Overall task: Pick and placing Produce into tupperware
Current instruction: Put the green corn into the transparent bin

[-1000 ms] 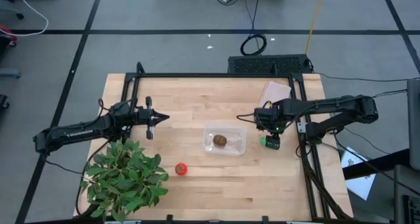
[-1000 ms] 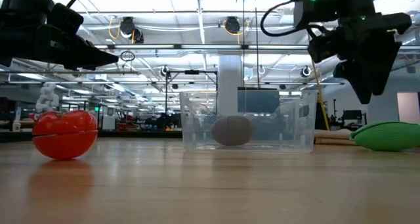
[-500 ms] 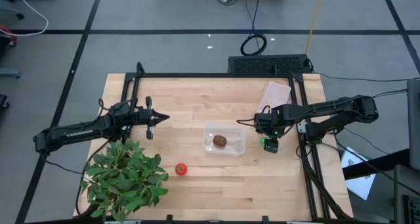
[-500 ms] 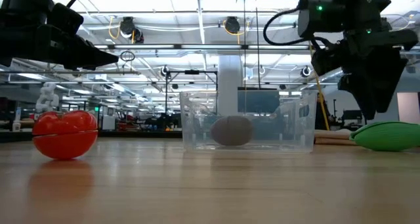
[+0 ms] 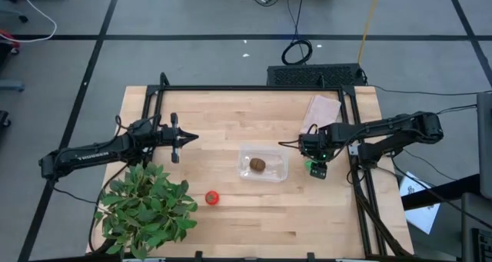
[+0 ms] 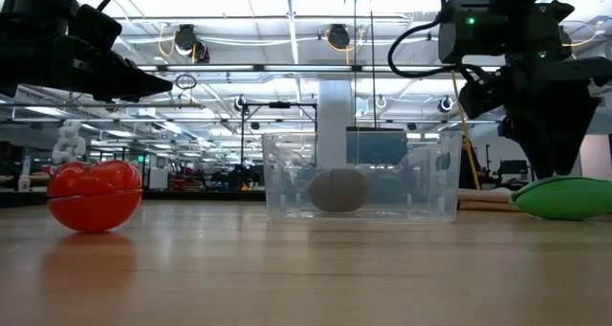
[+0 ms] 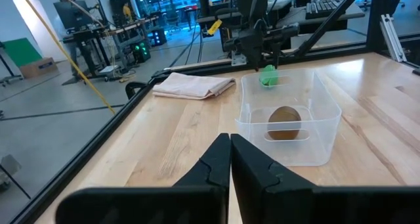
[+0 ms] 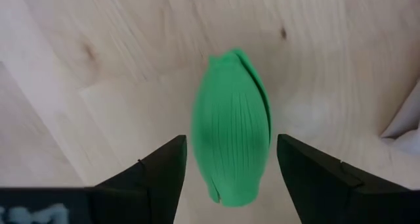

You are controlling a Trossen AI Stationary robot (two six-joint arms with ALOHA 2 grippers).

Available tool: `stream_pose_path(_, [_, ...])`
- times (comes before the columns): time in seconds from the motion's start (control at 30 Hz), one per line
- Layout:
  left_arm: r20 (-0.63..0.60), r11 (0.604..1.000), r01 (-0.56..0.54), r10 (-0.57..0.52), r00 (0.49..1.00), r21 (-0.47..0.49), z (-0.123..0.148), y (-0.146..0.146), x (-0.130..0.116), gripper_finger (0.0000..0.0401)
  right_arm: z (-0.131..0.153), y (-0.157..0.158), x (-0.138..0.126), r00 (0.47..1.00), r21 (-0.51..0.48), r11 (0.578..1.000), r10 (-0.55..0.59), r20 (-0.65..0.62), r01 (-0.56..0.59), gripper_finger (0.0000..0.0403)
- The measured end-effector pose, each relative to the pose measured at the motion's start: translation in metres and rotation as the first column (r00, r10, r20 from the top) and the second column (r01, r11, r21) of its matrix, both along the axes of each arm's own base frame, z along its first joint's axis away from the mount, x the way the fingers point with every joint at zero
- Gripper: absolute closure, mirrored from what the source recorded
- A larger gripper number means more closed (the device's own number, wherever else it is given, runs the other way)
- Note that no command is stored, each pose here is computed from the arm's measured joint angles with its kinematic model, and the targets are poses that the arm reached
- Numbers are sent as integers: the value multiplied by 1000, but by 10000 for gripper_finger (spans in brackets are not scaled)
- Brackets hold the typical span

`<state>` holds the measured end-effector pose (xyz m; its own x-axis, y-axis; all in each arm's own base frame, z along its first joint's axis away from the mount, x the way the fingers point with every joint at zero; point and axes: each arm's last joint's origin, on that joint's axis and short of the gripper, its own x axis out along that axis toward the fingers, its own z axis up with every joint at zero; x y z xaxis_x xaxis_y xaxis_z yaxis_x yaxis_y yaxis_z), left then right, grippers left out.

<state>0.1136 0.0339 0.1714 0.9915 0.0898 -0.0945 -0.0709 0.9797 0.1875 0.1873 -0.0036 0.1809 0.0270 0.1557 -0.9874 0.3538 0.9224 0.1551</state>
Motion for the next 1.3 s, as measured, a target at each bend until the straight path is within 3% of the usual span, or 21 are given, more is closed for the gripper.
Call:
stream_pose_path(0.8, [0, 1000, 0, 0, 1000, 1, 0, 0, 0, 384, -1, 9, 2, 1000, -29, 1000, 11, 20, -11, 174])
stream_pose_path(1.3, [0, 1000, 0, 0, 1000, 1, 0, 0, 0, 384, -27, 9, -10, 1000, -26, 999, -26, -3, 26, 174])
